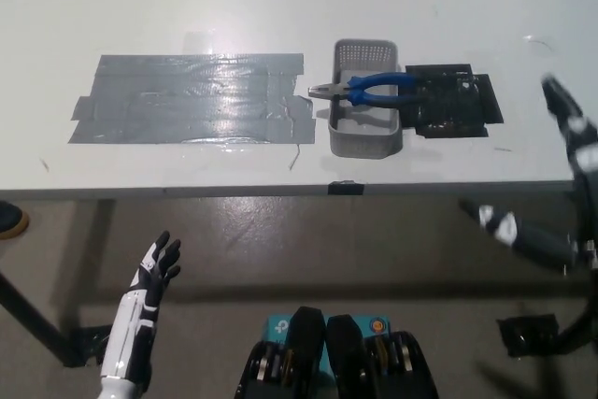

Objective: The robot picks the blue plier placed on top of the container and places it on the grey area of the table

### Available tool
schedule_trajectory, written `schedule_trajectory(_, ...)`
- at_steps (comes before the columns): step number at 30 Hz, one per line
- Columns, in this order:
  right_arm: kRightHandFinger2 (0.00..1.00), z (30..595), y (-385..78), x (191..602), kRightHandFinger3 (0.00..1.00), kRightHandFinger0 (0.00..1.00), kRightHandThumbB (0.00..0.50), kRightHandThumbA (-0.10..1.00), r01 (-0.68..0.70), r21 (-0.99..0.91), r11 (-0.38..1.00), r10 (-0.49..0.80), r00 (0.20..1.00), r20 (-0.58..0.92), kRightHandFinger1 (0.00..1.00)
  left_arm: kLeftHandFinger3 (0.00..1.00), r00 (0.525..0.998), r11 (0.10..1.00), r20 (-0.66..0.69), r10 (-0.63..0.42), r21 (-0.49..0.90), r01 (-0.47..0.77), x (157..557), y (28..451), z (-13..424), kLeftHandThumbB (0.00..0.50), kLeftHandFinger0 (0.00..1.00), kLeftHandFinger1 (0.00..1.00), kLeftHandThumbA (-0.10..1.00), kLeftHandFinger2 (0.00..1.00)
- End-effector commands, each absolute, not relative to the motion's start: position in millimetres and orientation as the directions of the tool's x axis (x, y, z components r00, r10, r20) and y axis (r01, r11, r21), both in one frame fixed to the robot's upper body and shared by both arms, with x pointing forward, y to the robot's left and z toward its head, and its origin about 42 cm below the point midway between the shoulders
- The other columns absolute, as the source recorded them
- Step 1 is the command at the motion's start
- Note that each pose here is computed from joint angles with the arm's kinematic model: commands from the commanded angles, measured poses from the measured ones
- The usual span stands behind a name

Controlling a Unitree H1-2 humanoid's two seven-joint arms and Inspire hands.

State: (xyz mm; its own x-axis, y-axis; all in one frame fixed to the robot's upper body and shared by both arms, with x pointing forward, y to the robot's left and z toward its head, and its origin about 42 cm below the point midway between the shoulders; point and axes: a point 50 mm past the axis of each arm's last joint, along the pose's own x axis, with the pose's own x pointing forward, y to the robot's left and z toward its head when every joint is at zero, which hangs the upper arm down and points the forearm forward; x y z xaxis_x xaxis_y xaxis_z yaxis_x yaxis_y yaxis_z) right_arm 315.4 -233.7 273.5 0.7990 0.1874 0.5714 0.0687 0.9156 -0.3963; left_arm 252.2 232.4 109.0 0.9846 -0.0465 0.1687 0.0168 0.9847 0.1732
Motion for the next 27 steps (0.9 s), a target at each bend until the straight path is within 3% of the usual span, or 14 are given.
schedule_trajectory(1, 1.0, 349, -224, 372, 1.0, 1.0, 0.184, 0.96, 0.042, -0.646, 0.762, 0.312, 0.851, 0.423, 1.0, 1.0, 0.968, 0.982, 0.246, -0.056, 0.191, 0.008, 249, 229, 115, 0.008, 1.0, 1.0, 1.0, 1.0)
schedule_trajectory(4, 1.0, 368, -213, 402, 1.0, 1.0, 0.195, 1.0, 0.02, -0.735, 0.678, 0.336, 0.881, 0.334, 1.0, 1.0, 0.969, 0.98, 0.241, -0.056, 0.199, 0.008, 249, 230, 115, 0.007, 1.0, 1.0, 1.0, 1.0)
schedule_trajectory(5, 1.0, 379, -203, 422, 1.0, 1.0, 0.227, 1.0, 0.004, -0.796, 0.605, 0.355, 0.894, 0.274, 1.0, 1.0, 0.968, 0.981, 0.242, -0.057, 0.193, 0.01, 248, 230, 115, 0.003, 1.0, 1.0, 1.0, 1.0)
schedule_trajectory(15, 1.0, 402, -150, 505, 1.0, 1.0, 0.289, 1.0, -0.131, -0.914, 0.385, 0.348, 0.938, 0.012, 1.0, 1.0, 0.969, 0.981, 0.24, -0.053, 0.195, 0.005, 249, 231, 114, 0.034, 1.0, 1.0, 1.0, 1.0)
schedule_trajectory(20, 1.0, 404, -129, 523, 1.0, 1.0, 0.276, 1.0, -0.162, -0.925, 0.342, 0.324, 0.945, -0.046, 1.0, 1.0, 0.965, 0.978, 0.254, -0.059, 0.206, 0.005, 250, 232, 114, 0.01, 1.0, 1.0, 1.0, 1.0)
schedule_trajectory(27, 1.0, 396, -102, 545, 1.0, 1.0, 0.265, 1.0, -0.224, -0.932, 0.285, 0.279, 0.95, -0.143, 1.0, 1.0, 0.967, 0.978, 0.248, -0.054, 0.21, 0.001, 248, 231, 114, 0.02, 1.0, 1.0, 1.0, 1.0)
